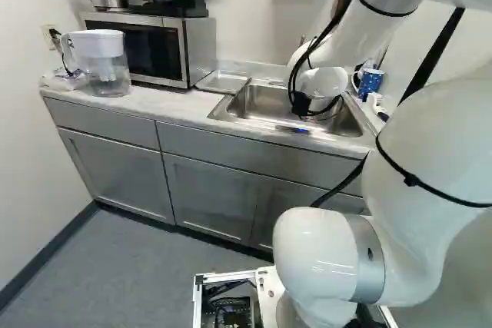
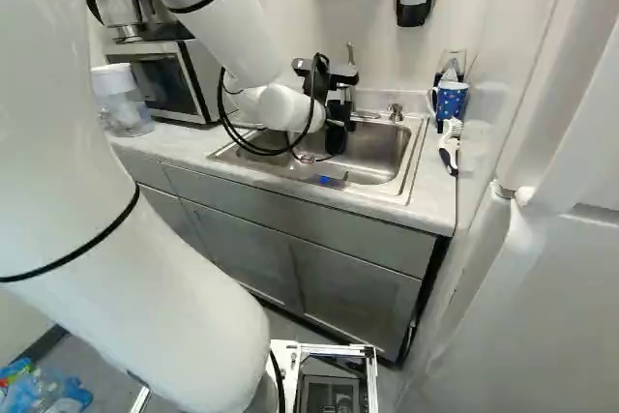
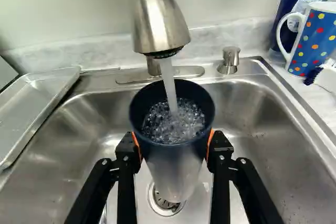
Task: Rinse the cup and place it in the tray
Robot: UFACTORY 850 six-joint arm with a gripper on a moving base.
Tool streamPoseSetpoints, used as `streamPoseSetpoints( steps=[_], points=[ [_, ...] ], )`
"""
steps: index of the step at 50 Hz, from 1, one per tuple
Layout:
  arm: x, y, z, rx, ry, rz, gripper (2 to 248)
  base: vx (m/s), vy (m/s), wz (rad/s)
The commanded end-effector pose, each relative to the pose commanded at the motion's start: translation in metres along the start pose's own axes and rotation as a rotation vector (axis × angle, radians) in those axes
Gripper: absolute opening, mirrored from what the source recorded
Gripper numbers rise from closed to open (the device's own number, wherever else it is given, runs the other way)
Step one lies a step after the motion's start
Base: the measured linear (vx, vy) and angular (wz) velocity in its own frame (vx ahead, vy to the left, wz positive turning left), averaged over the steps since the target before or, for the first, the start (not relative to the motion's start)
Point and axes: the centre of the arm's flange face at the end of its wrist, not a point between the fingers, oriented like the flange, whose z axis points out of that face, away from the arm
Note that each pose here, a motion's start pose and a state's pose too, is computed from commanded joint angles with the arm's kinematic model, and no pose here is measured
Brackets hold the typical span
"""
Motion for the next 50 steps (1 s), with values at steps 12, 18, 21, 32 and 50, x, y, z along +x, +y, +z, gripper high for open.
streamPoseSetpoints(
  steps=[12,18,21,32,50],
  points=[
    [0.000,0.000,0.000,0.000,0.000,0.000,126,0.000,0.000,0.000],
    [0.000,0.000,0.000,0.000,0.000,0.000,126,0.000,0.000,0.000],
    [0.000,0.000,0.000,0.000,0.000,0.000,126,0.000,0.000,0.000],
    [0.000,0.000,0.000,0.001,0.000,0.000,126,0.000,0.000,0.000],
    [-0.005,-0.015,-0.007,0.032,-0.003,-0.015,126,0.000,0.000,0.000]
  ],
)
